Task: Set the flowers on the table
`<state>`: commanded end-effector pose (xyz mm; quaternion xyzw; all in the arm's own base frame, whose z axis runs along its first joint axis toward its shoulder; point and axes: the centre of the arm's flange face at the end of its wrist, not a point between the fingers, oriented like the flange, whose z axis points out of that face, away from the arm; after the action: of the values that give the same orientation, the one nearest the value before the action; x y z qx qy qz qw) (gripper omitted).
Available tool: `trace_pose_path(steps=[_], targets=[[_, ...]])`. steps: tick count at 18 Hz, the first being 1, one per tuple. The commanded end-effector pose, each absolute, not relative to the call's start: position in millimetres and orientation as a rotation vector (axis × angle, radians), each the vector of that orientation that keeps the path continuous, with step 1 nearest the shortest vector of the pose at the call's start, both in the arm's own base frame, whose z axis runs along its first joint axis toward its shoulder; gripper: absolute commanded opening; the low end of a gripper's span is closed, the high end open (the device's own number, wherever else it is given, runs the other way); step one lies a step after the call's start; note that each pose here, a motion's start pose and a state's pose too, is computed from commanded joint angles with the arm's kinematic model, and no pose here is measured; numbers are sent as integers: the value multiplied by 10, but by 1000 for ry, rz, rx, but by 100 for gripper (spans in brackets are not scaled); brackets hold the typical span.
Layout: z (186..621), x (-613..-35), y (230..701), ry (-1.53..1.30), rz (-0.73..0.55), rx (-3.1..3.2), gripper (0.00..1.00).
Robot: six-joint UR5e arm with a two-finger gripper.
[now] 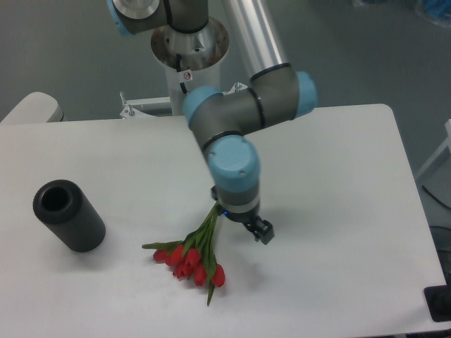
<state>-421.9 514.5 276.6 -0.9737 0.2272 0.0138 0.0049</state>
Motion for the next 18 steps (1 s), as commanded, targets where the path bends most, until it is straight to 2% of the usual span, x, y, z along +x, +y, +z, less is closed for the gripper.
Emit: trace_pose_path(steps=[4, 10, 18], targets=[[2649, -4463, 5118, 797, 40, -3043, 100], [2616, -4735, 5201, 782, 60, -3046, 100], [2584, -4771, 5175, 883, 53, -3022, 100]])
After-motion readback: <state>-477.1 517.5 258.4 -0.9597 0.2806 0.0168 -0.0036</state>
